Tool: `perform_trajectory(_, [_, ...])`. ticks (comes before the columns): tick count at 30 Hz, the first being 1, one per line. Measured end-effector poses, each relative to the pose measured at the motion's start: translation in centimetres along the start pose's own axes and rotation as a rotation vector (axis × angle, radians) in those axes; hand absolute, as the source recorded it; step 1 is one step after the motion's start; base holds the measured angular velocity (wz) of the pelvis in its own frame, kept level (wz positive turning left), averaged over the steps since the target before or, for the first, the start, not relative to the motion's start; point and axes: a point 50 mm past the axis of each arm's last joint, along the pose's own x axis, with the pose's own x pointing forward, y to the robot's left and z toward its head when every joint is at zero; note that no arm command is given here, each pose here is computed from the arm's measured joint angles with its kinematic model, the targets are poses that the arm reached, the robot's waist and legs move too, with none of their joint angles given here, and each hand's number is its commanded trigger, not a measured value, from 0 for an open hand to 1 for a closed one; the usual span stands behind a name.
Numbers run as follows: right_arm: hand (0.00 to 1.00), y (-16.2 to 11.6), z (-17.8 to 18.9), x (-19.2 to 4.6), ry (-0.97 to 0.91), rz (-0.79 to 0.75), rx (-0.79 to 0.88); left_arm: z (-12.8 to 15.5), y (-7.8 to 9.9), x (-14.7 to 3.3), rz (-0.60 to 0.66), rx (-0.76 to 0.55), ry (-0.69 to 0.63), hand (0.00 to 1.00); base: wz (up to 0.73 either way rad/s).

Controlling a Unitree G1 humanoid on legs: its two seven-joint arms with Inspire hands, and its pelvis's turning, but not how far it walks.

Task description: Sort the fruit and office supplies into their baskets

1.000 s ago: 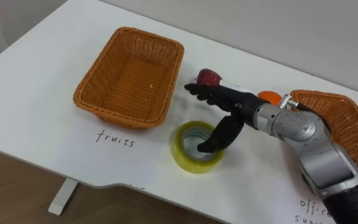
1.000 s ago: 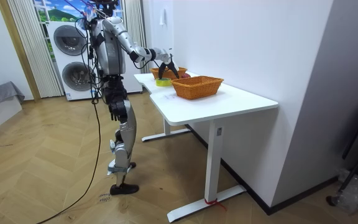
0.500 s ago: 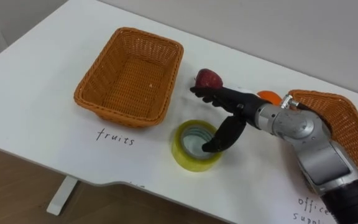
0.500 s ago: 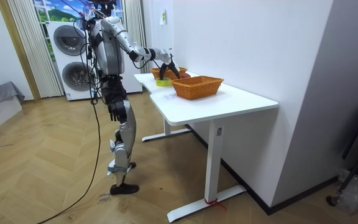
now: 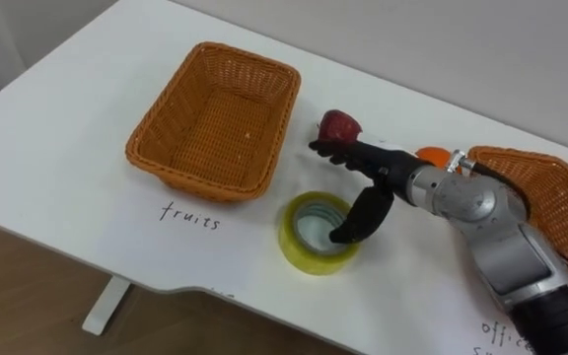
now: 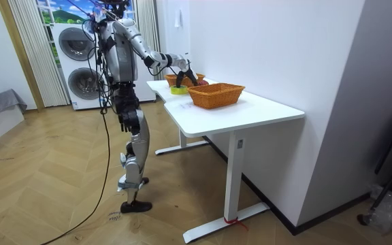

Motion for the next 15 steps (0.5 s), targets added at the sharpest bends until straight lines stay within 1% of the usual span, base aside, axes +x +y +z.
perform_trajectory(5, [0.00,0.63,0.12,0.45,0.001,0.019,0.030,0.18,-0.17,0.00,-0.002,-0.003,-0.004,0.00,0.05])
perform_trajectory(6, [0.07,0.72,0.22,0.51,-0.003,0.022,0.034,0.17,-0.23,-0.01,-0.001,-0.004,-0.004,0.00,0.00])
perform_trajectory(7, [0.29,0.77,0.27,0.54,-0.005,0.024,0.035,0.16,-0.23,-0.01,-0.002,-0.004,-0.004,0.00,0.00])
perform_trajectory(8, [0.85,0.84,0.34,0.59,-0.007,0.025,0.035,0.11,-0.25,-0.02,-0.002,-0.004,-0.002,0.00,0.00])
perform_trajectory(9, [1.00,0.85,0.35,0.60,-0.006,0.025,0.033,0.12,-0.26,-0.02,-0.002,-0.004,-0.003,0.00,0.00])
perform_trajectory(15, [1.00,0.36,0.69,0.63,-0.013,-0.003,0.022,0.14,-0.30,-0.02,-0.003,-0.005,-0.003,0.00,0.00])
